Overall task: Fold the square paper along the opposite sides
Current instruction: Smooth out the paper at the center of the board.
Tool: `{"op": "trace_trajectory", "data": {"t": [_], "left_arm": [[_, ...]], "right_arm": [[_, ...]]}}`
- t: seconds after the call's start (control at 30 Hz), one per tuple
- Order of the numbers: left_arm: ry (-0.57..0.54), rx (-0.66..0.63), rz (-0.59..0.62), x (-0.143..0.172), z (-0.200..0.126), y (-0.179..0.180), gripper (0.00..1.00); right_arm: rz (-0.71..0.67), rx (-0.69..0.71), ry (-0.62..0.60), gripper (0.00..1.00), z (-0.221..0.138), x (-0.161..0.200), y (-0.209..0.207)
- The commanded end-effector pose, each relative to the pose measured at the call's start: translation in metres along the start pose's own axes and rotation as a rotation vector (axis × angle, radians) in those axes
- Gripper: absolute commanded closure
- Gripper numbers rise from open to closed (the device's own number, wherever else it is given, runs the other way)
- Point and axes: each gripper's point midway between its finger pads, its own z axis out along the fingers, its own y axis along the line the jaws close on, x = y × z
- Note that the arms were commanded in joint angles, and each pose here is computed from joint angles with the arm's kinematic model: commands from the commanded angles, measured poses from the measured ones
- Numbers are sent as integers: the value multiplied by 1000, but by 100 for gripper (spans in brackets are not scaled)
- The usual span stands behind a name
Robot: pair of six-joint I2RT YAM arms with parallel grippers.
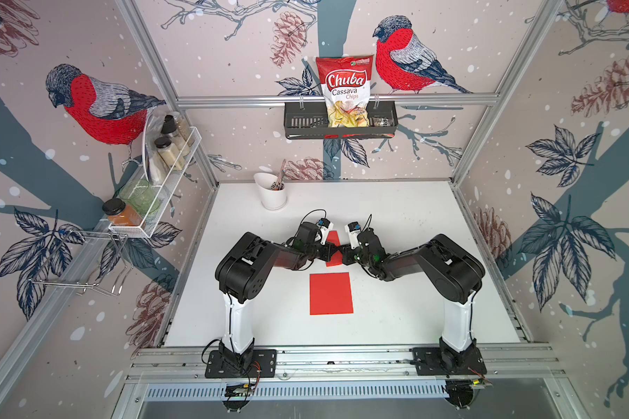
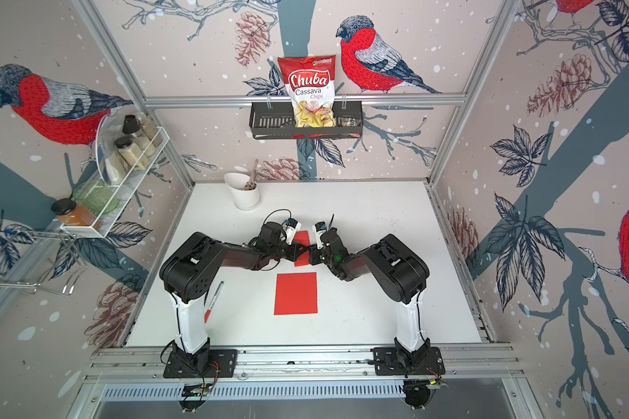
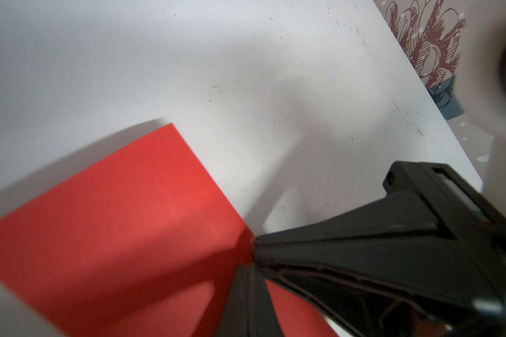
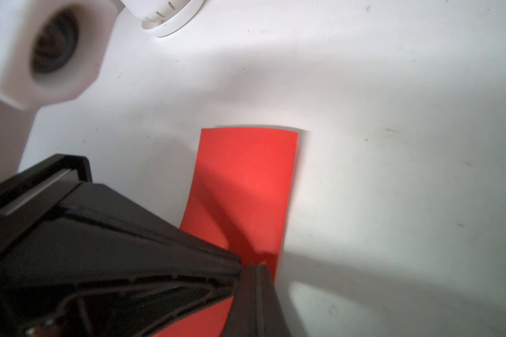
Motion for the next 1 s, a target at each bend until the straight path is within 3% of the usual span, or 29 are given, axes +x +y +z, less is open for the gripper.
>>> {"op": "trace_trajectory", "data": {"t": [0.0,0.37,0.73,0.97], "left_arm": [[136,-136,-110,46,-3,35,100],[144,-126,-185,71,-4,39,100],[51,-163,-362,76,-21,42,100],[-12,-185,-446,61,-21,45,100]], "right_arm": [[-25,105,165,100,-8,49,-21],[-69,83,133,100,-11,41,-16],[22,-127,-90,100,-38,-19,26],[26,-169,-23,100,-19,-10,47]]}}
